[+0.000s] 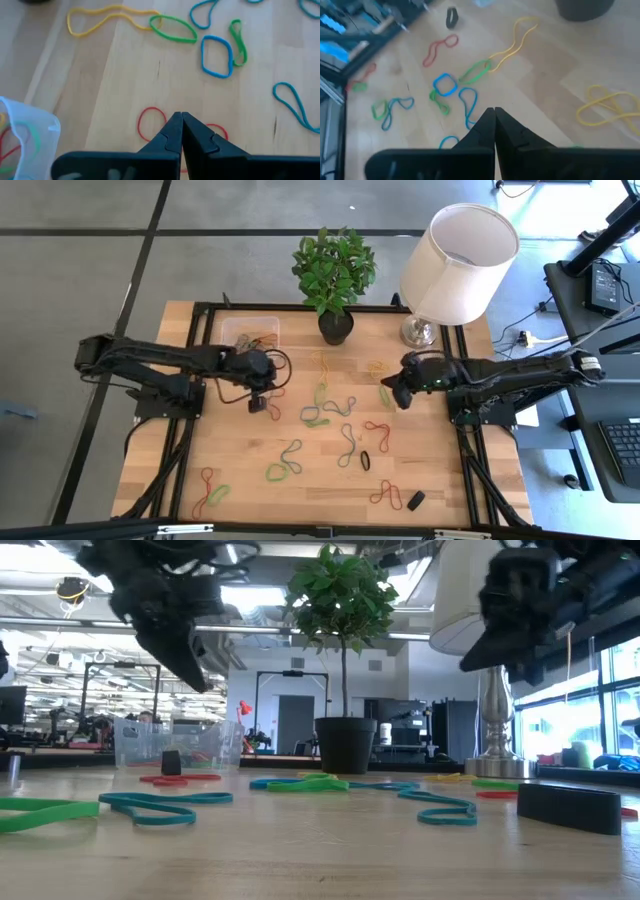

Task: Pick and place rubber bands into bin
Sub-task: Put the blue rubber band into the transparent bin

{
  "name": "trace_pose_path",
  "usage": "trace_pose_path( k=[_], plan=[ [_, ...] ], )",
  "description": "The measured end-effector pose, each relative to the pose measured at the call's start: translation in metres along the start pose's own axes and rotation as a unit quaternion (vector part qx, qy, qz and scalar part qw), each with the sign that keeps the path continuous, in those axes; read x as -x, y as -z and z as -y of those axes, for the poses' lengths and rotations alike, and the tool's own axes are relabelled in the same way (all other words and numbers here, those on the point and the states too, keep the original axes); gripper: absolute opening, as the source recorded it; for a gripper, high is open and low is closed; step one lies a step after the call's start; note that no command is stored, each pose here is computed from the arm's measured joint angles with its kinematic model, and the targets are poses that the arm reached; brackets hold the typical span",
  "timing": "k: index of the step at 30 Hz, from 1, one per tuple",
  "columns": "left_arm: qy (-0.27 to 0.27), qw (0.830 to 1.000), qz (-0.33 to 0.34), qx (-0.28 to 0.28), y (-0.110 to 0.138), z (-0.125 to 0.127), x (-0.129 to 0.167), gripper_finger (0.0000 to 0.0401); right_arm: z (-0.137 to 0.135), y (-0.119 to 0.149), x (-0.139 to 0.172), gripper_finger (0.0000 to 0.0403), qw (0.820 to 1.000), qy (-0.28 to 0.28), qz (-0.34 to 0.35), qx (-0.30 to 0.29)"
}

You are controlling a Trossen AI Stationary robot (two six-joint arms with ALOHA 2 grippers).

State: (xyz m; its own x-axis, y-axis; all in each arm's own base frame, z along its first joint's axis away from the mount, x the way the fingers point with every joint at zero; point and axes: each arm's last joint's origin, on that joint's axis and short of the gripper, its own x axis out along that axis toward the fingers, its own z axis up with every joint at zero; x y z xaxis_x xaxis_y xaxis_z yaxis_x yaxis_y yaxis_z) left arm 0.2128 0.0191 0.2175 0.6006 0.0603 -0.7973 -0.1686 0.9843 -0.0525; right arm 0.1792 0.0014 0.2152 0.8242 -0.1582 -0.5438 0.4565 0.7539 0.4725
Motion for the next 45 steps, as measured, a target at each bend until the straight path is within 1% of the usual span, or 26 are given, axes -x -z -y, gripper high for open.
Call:
trace_pose_path(
  k=[6,8,10,13,15,18,21,26,30,34,37,42,45],
  plan=[
    [-0.006,0.998,0.061,-0.028,0.02,-0.007,0.026,0.0001,-0.032,-0.019,-0.039,0.0001,0.998,0.035,-0.051,0.027],
    [-0.011,0.996,0.081,-0.029,0.026,-0.01,0.034,0.0001,-0.042,-0.025,-0.052,0.0001,0.993,0.069,-0.089,0.024],
    [-0.015,0.994,0.101,-0.03,0.033,-0.013,0.041,0.0001,-0.049,-0.029,-0.065,0.0,0.984,0.114,-0.135,0.012],
    [-0.016,0.99,0.132,-0.04,0.042,-0.015,0.052,0.0001,-0.059,-0.034,-0.082,0.0,0.965,0.174,-0.193,0.014],
    [-0.01,0.987,0.15,-0.048,0.049,-0.016,0.057,0.0001,-0.064,-0.037,-0.093,0.0001,0.957,0.199,-0.213,0.008],
    [-0.007,0.984,0.172,-0.045,0.058,-0.017,0.064,0.0001,-0.07,-0.038,-0.11,0.0009,0.95,0.22,-0.223,-0.012],
    [-0.004,0.98,0.195,-0.039,0.068,-0.018,0.069,0.0001,-0.069,-0.035,-0.126,0.0024,0.944,0.238,-0.226,-0.037],
    [0.0,0.97,0.24,-0.024,0.078,-0.017,0.08,0.0001,-0.057,-0.025,-0.144,0.0055,0.928,0.279,-0.233,-0.082],
    [0.003,0.961,0.277,-0.016,0.082,-0.016,0.09,0.0001,-0.051,-0.02,-0.155,0.0078,0.922,0.293,-0.236,-0.092],
    [0.004,0.954,0.3,-0.017,0.085,-0.016,0.097,0.0001,-0.045,-0.013,-0.168,0.0094,0.916,0.3,-0.248,-0.096],
    [0.004,0.951,0.31,-0.018,0.087,-0.016,0.1,0.0001,-0.041,-0.005,-0.178,0.0098,0.913,0.3,-0.259,-0.096],
    [0.004,0.949,0.314,-0.018,0.087,-0.016,0.101,0.0001,-0.036,0.003,-0.187,0.0096,0.906,0.314,-0.268,-0.09],
    [0.004,0.949,0.314,-0.018,0.087,-0.016,0.101,0.0002,-0.035,0.004,-0.188,0.0072,0.906,0.313,-0.273,-0.082]
  ],
)
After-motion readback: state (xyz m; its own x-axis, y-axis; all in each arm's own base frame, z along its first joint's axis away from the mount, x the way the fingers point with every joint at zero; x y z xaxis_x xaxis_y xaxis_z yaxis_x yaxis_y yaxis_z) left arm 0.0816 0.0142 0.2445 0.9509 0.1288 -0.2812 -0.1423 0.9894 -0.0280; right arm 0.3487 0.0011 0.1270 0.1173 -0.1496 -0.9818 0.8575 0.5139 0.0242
